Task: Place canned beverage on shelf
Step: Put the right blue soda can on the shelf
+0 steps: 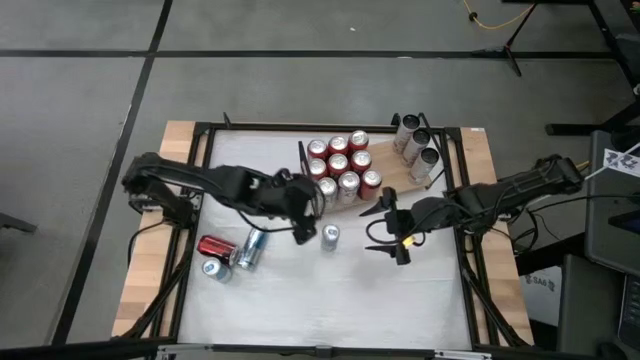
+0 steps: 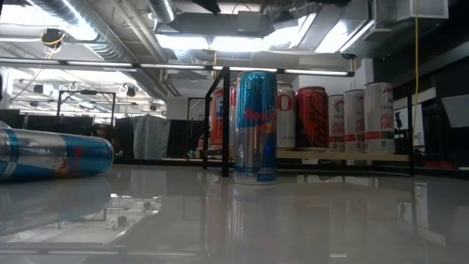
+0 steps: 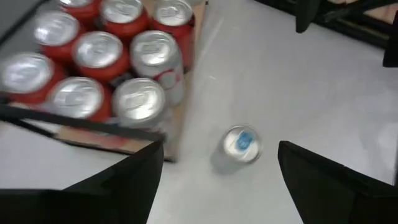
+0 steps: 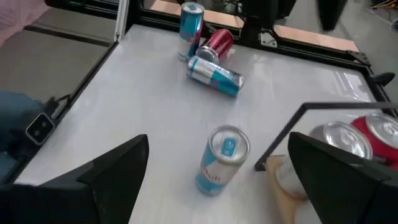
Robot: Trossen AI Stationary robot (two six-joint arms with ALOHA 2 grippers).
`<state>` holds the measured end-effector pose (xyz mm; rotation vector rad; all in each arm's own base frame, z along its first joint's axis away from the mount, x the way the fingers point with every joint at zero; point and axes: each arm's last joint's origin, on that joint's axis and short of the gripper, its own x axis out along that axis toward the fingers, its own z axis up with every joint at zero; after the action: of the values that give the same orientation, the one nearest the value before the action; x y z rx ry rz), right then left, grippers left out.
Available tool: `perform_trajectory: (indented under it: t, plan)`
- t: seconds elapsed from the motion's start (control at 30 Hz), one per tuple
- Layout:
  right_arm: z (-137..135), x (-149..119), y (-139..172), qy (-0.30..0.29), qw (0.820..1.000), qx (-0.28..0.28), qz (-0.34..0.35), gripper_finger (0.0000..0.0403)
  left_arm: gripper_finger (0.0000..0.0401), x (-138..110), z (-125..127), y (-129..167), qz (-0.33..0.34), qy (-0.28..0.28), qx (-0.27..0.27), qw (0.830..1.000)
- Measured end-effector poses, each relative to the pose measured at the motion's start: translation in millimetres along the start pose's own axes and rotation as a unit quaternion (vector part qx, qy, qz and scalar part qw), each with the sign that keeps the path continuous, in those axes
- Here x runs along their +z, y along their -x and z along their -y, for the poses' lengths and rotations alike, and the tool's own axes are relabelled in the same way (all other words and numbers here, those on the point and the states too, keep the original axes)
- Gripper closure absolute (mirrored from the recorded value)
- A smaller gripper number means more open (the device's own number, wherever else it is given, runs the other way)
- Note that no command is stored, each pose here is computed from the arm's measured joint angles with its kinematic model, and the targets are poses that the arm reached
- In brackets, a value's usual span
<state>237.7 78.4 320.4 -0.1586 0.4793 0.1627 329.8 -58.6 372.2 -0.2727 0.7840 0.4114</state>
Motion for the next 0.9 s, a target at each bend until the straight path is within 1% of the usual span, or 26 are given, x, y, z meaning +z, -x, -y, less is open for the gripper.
perform_trajectory:
  t: [0.2, 0.37, 0.5, 0.6, 0.67, 0.8, 0.9]
  plan:
    - [3.6, 22.6, -21.7, -0.004, 1.000, 0.003, -0.016, 0.0027, 0.0095, -6.6, -11.4, 35.0, 0.014, -0.063, 0.024, 0.998]
    - [2.8, 35.7, -42.0, -0.013, 0.999, 0.007, -0.032, 0.0027, 0.0095, -18.0, -19.4, 50.1, 0.001, -0.099, 0.048, 0.994]
    - [-0.5, 37.8, -60.5, -0.017, 0.999, 0.009, -0.050, 0.0027, 0.0095, -36.5, -30.7, 48.0, -0.014, -0.108, 0.056, 0.992]
    - [-2.9, 34.5, -73.5, -0.037, 0.997, 0.008, -0.068, 0.0027, 0.0095, -56.4, -41.0, 41.9, -0.020, -0.108, 0.047, 0.993]
    - [-4.1, 30.8, -80.3, -0.048, 0.996, 0.007, -0.079, 0.0027, 0.0095, -70.6, -47.2, 36.3, -0.017, -0.102, 0.027, 0.994]
    - [-6.3, 23.8, -93.1, -0.058, 0.994, 0.004, -0.097, 0.0027, 0.0095, -96.1, -58.6, 25.8, 0.009, -0.093, -0.010, 0.996]
    - [-7.3, 18.5, -103.2, -0.056, 0.993, -0.007, -0.108, 0.0027, 0.0095, -111.9, -65.4, 16.1, 0.023, -0.081, -0.029, 0.996]
